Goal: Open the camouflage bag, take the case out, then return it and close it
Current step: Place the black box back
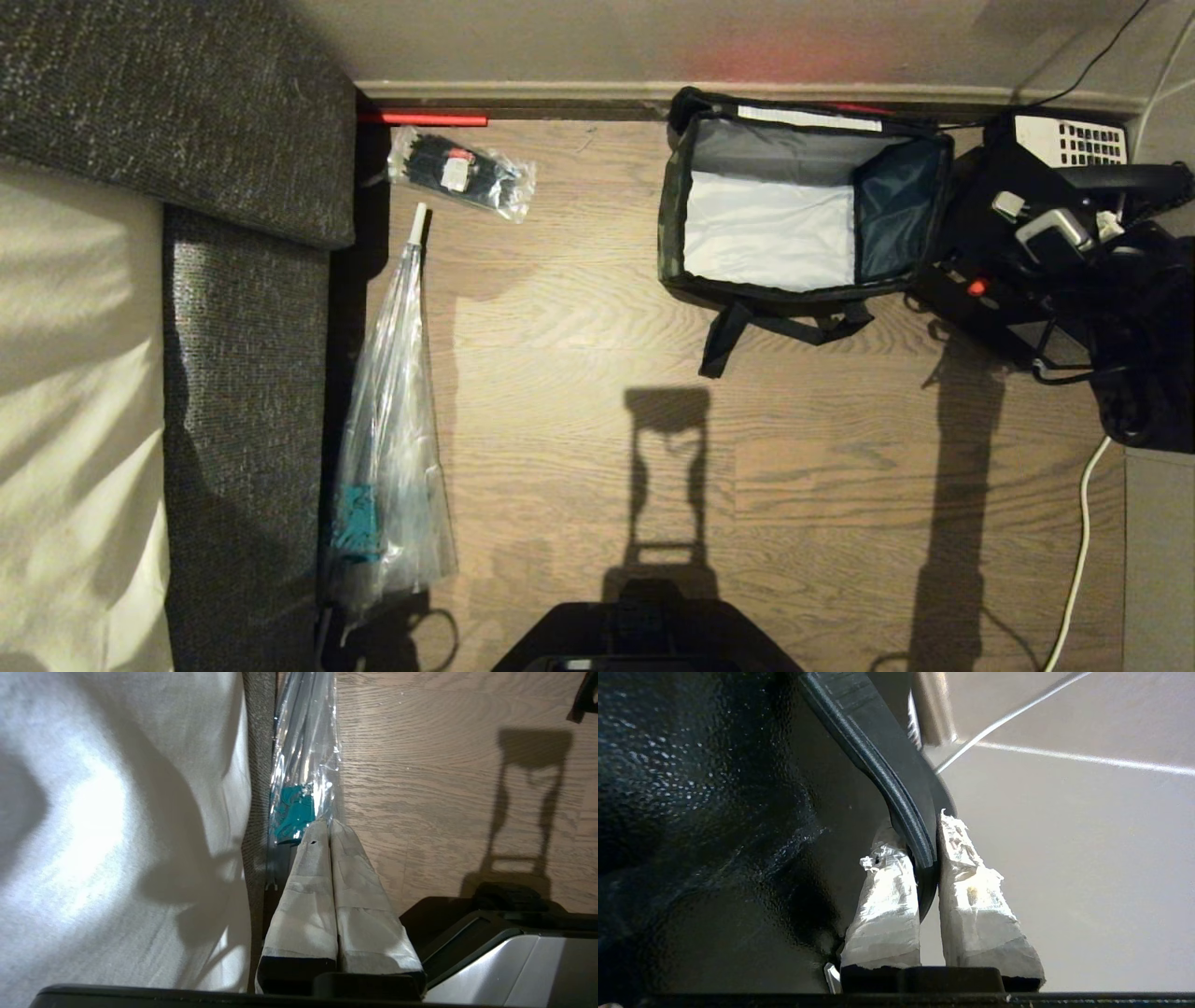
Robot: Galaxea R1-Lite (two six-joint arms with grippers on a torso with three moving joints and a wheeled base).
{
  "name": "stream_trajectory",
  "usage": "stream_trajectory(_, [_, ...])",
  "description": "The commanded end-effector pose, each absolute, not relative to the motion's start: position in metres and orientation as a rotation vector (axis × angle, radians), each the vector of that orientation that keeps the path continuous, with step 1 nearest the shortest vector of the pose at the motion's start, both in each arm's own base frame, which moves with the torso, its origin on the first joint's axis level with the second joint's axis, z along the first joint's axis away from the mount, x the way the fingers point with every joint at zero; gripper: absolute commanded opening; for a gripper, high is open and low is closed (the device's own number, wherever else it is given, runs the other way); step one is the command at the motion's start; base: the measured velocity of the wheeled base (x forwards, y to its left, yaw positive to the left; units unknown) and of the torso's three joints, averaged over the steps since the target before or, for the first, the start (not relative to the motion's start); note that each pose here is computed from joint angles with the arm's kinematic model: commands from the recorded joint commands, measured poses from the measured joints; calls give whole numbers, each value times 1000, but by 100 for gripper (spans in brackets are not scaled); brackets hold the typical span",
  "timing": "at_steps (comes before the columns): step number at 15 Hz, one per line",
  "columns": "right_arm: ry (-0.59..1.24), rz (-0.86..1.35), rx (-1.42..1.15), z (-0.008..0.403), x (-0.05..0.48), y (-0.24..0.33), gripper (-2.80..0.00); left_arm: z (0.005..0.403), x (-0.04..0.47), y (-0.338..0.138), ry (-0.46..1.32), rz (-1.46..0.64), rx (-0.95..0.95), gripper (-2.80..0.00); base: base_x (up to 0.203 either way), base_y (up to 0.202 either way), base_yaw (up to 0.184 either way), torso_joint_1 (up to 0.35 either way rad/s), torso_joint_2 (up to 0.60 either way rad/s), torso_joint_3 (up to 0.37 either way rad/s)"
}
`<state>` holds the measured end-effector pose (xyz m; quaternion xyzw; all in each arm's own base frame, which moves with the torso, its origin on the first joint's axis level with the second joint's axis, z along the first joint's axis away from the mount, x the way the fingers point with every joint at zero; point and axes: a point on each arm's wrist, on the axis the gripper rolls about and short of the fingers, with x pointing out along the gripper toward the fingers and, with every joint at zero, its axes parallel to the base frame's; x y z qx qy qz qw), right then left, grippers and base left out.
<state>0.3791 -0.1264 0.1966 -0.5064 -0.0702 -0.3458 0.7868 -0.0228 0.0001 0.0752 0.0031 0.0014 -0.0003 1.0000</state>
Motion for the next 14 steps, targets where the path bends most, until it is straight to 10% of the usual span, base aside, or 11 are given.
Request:
stream_trajectory(1, [-209,-801,-1102,221,366,-124,-280,75,-23,0,4,-1,6,-280,0,0,0,0,0,0])
stream_trajectory(14, [-290,-918,-1184,286,314,-131,-280,75,-23,0,3,0,6,-280,0,0,0,0,0,0])
